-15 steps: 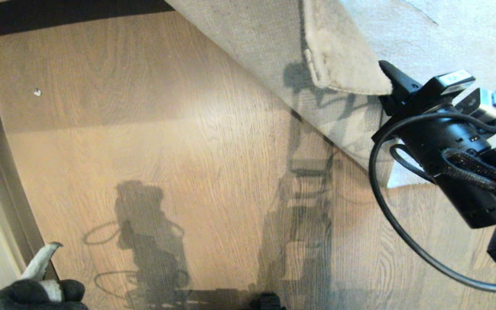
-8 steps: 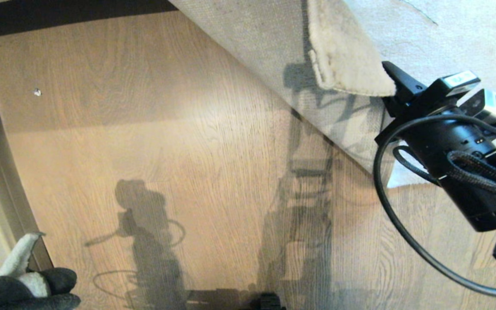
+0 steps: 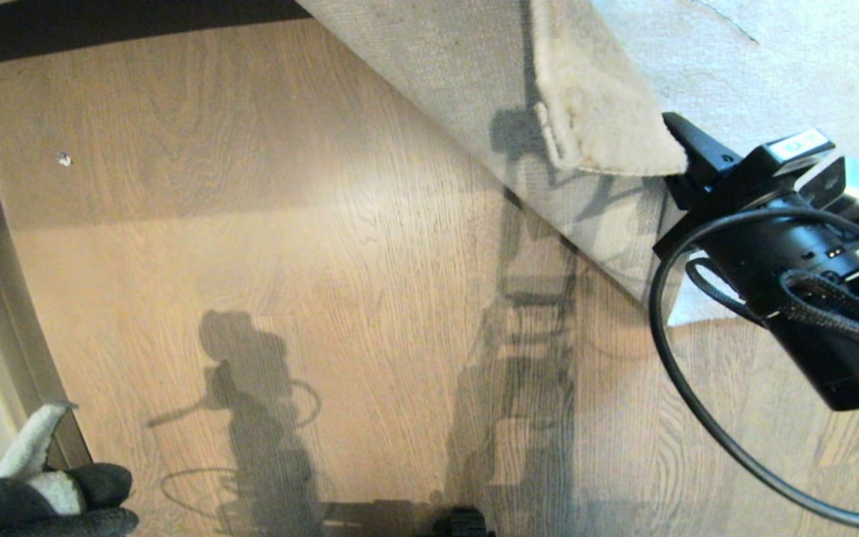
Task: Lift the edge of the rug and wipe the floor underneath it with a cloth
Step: Lay down the carpet
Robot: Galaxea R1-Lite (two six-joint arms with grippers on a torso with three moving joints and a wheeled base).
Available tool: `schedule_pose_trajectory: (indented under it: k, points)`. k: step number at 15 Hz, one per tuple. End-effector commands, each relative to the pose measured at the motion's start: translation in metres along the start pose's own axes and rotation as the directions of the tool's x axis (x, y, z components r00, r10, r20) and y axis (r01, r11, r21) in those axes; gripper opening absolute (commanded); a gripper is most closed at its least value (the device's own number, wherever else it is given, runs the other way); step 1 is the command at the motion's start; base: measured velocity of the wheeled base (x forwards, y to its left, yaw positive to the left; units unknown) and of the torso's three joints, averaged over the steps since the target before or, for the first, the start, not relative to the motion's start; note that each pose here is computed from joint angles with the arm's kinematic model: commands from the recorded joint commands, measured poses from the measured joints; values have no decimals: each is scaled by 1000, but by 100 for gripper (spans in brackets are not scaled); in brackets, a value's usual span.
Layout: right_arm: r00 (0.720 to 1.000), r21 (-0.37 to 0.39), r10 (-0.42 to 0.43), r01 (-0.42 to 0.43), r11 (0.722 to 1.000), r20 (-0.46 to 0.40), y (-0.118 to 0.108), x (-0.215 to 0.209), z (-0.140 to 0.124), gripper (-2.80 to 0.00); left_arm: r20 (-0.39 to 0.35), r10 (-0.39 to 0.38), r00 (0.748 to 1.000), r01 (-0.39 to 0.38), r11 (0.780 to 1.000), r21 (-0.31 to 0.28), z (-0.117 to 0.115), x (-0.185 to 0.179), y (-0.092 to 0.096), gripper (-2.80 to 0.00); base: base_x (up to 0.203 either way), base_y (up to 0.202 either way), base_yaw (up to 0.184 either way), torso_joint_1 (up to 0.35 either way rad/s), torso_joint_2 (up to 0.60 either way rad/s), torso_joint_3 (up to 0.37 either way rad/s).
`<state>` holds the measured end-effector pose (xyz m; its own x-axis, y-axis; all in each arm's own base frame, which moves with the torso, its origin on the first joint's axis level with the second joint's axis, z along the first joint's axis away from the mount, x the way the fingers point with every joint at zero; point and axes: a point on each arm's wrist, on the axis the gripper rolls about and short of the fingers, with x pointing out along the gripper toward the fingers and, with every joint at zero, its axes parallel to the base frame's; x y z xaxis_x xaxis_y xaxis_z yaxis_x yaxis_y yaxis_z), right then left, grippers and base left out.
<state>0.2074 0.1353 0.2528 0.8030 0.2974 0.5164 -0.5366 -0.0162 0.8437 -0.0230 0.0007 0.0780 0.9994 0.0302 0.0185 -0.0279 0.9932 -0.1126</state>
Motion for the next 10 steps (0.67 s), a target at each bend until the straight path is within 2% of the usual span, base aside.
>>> schedule_pose_trajectory:
  k: [1, 10]
  points:
    - [999, 13, 34, -34, 999, 14, 3, -1, 1, -280, 1, 0, 1000, 0, 1000, -1, 0, 0, 0, -280, 0, 0, 0, 0, 0, 0]
    - [999, 12, 36, -36, 999, 21, 5, -2, 2, -280, 1, 0, 1000, 0, 1000, -1, 0, 0, 0, -280, 0, 0, 0, 0, 0, 0]
